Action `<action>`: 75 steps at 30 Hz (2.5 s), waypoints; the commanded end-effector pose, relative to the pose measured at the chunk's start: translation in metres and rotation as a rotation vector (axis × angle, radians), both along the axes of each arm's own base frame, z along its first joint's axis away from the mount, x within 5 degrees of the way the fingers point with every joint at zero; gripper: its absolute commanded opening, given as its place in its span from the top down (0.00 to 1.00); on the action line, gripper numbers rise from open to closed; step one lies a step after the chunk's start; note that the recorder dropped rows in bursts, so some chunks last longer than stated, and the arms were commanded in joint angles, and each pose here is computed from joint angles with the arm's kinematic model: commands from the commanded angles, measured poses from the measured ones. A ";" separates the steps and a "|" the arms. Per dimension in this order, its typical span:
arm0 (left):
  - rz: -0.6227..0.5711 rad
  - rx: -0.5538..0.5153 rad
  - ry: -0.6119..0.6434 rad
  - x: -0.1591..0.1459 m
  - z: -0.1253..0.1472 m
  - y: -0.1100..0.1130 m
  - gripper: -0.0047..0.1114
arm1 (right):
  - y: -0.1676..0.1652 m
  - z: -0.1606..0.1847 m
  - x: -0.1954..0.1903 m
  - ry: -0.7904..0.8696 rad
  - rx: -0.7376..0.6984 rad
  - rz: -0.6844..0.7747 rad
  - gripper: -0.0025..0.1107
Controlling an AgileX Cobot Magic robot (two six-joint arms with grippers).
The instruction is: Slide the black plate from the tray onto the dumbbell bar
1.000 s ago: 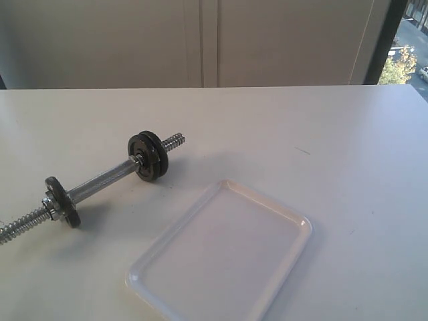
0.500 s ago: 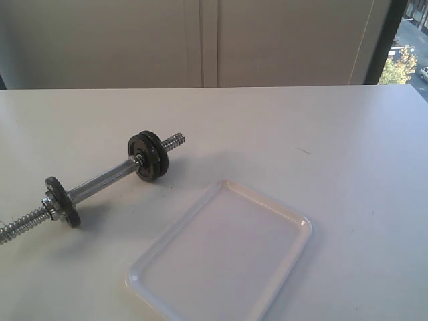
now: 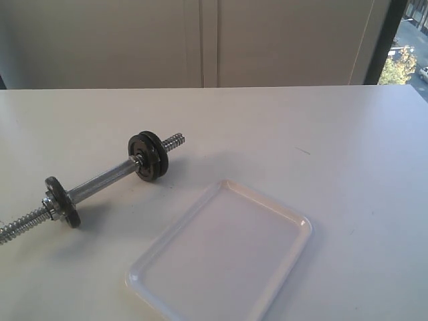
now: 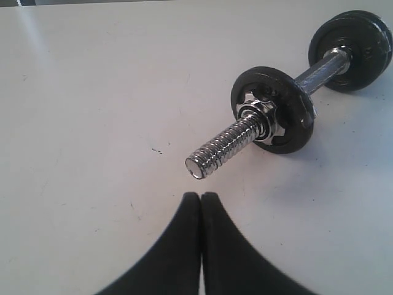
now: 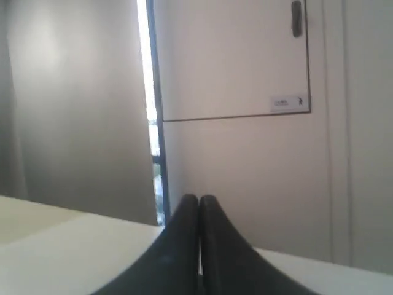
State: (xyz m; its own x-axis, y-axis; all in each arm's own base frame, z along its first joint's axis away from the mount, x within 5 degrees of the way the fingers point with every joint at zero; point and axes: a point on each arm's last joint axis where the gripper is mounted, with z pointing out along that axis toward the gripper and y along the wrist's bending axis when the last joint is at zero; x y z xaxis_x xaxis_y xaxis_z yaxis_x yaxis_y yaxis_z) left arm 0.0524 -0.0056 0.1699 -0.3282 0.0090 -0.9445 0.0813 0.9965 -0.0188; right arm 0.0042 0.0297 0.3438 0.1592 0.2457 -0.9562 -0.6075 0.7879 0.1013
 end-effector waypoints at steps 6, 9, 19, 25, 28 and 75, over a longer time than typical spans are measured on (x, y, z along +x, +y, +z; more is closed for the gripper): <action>-0.007 -0.001 0.005 0.000 -0.002 0.000 0.96 | -0.026 -0.070 0.031 0.277 -0.018 -0.408 0.98; -0.007 -0.001 0.005 0.000 -0.002 0.000 0.96 | -0.026 -0.090 0.037 0.330 -0.045 -0.438 0.98; -0.007 -0.001 0.005 0.000 -0.002 0.000 0.96 | -0.026 -0.154 0.046 0.539 -0.192 -0.511 0.98; -0.007 -0.001 0.005 0.000 -0.002 0.000 0.96 | -0.020 -0.159 0.049 0.542 -0.031 -0.446 0.98; -0.007 -0.001 0.005 0.000 -0.002 0.000 0.96 | -0.022 -0.161 0.049 0.527 -0.132 -0.478 0.98; -0.007 -0.001 0.005 0.000 -0.002 0.000 0.96 | -0.026 -0.161 0.049 0.478 -0.248 -0.556 0.98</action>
State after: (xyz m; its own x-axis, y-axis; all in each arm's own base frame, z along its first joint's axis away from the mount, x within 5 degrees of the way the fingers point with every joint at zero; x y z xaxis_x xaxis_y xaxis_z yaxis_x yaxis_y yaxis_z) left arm 0.0523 -0.0056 0.1699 -0.3287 0.0090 -0.9444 0.0814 0.9965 -0.0188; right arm 0.0536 0.0031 0.1823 -0.2615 0.0154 -0.9651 -0.0395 0.9989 0.0266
